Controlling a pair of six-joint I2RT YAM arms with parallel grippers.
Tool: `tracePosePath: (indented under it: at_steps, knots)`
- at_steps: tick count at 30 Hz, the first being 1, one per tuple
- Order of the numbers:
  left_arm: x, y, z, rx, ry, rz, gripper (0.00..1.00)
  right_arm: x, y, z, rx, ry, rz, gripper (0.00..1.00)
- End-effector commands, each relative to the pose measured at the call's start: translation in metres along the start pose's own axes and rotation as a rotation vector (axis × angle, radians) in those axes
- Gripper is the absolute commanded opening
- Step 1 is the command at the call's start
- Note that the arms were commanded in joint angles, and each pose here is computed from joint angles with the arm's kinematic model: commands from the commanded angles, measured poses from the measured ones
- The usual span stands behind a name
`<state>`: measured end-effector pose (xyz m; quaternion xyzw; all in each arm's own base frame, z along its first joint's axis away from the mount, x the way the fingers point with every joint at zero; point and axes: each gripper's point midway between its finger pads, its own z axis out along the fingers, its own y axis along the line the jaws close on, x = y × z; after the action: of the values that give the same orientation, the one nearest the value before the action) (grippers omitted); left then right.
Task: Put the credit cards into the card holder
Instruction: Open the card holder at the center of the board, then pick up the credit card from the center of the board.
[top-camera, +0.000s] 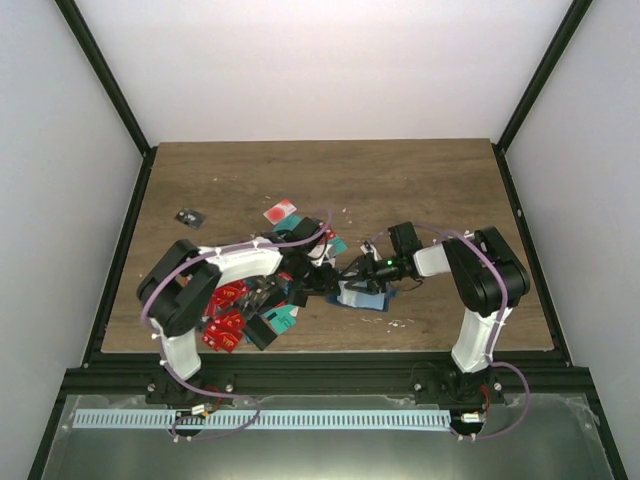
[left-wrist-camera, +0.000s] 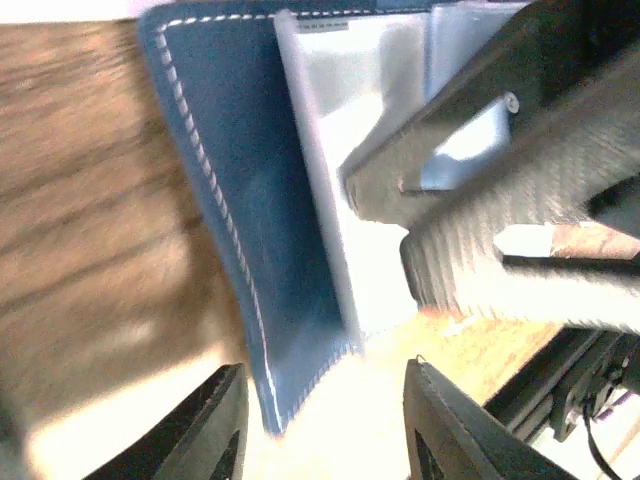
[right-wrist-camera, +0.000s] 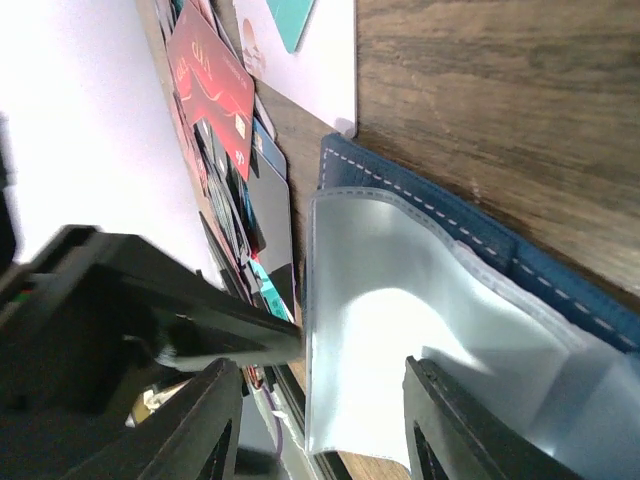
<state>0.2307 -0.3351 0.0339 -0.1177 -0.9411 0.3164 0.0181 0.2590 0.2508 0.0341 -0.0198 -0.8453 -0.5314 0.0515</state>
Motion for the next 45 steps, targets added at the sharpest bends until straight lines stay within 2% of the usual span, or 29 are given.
tracePosePath:
  at_steps: [1, 4, 7, 14, 19, 24, 29, 32, 37, 45]
  knots:
    - [0.009, 0.009, -0.048, -0.145, -0.061, 0.004, 0.51, 0.01, -0.057, 0.006, 0.201, -0.01, 0.109, 0.48]
    - [0.006, 0.017, -0.079, -0.228, -0.126, -0.034, 0.63, 0.01, -0.054, 0.004, 0.209, -0.005, 0.099, 0.49]
    - [0.006, 0.035, -0.109, -0.303, -0.192, -0.107, 0.68, 0.002, -0.04, -0.001, 0.213, -0.016, 0.054, 0.5]
    - [0.021, 0.088, -0.159, -0.422, -0.307, -0.274, 0.7, -0.008, 0.009, -0.008, 0.184, -0.024, -0.065, 0.53]
    - [0.027, 0.115, -0.179, -0.418, -0.36, -0.365, 0.7, -0.009, 0.043, 0.002, 0.184, 0.002, -0.149, 0.55]
    - [0.02, 0.122, -0.174, -0.352, -0.377, -0.388, 0.68, -0.012, 0.068, 0.02, 0.134, 0.025, -0.211, 0.56]
    - [-0.004, 0.121, -0.162, -0.276, -0.382, -0.361, 0.65, -0.019, 0.083, 0.039, 0.098, 0.056, -0.241, 0.56]
    - [-0.018, 0.114, -0.148, -0.196, -0.356, -0.337, 0.64, -0.025, 0.083, 0.051, 0.096, 0.073, -0.239, 0.56]
    - [-0.033, 0.116, -0.134, -0.16, -0.33, -0.345, 0.64, -0.047, 0.087, 0.064, 0.092, 0.073, -0.258, 0.53]
    - [-0.034, 0.117, -0.112, -0.082, -0.291, -0.397, 0.63, -0.084, 0.082, 0.09, 0.108, 0.097, -0.289, 0.48]
